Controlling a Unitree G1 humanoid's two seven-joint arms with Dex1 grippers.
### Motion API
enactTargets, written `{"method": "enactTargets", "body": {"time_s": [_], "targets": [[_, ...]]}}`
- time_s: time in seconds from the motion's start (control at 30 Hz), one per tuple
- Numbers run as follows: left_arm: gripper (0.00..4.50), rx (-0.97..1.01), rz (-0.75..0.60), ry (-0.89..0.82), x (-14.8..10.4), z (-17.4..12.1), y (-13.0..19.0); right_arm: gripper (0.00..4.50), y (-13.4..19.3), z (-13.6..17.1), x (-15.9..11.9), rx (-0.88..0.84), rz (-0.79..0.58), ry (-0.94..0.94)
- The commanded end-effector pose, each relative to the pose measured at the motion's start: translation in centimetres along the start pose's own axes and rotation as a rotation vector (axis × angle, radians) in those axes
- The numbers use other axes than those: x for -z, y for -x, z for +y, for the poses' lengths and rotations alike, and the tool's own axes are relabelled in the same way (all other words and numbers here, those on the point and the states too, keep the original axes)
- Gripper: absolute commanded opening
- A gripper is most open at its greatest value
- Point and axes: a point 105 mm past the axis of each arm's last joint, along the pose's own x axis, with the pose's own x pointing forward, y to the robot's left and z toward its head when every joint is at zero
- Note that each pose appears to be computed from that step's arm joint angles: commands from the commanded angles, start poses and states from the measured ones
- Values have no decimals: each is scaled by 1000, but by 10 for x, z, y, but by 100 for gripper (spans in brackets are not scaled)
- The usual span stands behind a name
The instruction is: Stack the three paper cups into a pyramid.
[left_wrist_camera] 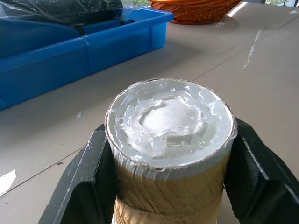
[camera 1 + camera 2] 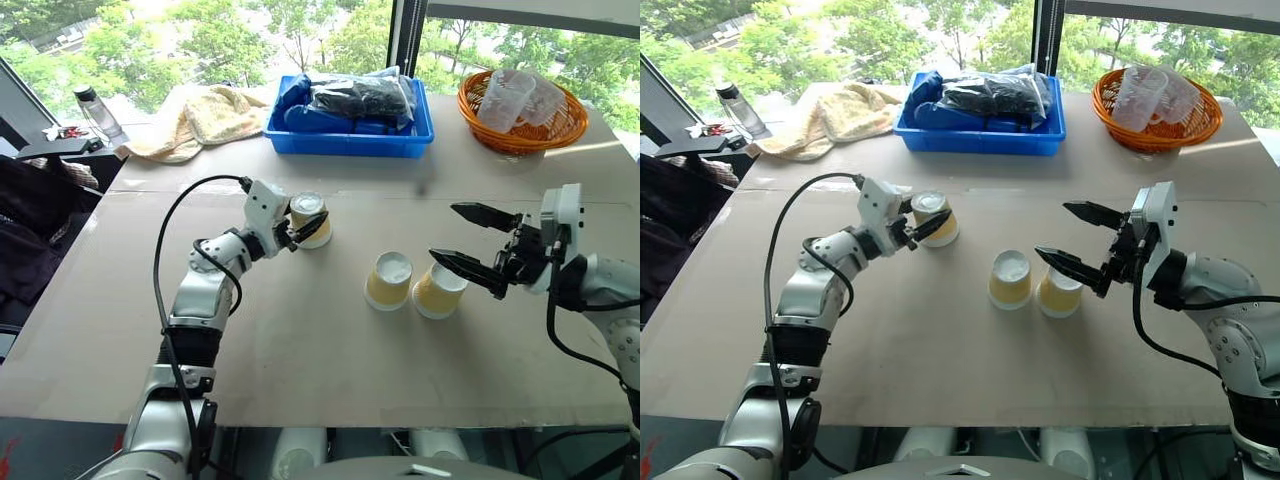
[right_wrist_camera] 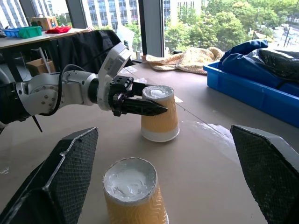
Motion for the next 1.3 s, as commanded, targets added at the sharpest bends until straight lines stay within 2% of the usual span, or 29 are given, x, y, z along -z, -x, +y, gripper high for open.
{"method": "enactTargets", "body": {"time_s": [0.03, 0.13, 0.27, 0.33, 0.47, 0.7, 1.0, 1.2, 1.23, 1.27, 1.3], "targets": [[237, 153, -149, -58, -52, -23, -11, 450, 13, -2, -15, 9, -37, 64], [237, 364, -214, -50, -83, -56, -20, 450, 31, -4, -11, 11, -32, 72], [237, 597, -259, -41, -110, -99, -30, 450, 53, -7, -1, 45, 1, 75], [237, 671, -268, -47, -117, -115, -35, 450, 59, -8, 1, 66, 6, 81], [237, 816, -241, -63, -113, -146, -40, 450, 63, -3, 3, 81, 0, 83], [237, 862, -169, -79, -97, -150, -37, 450, 64, 0, 1, 95, -10, 98], [237, 802, -104, -112, -77, -146, -46, 450, 61, 2, 0, 103, -14, 109], [237, 777, -120, -78, -76, -144, -50, 450, 61, 0, 1, 115, -12, 122], [337, 793, -120, -70, -76, -146, -49, 450, 60, 0, 1, 115, -11, 123], [354, 810, -124, -63, -77, -148, -47, 450, 60, 1, 1, 115, -11, 123], [396, 819, -132, -52, -78, -150, -46, 450, 60, 1, 2, 115, -11, 123]]}}
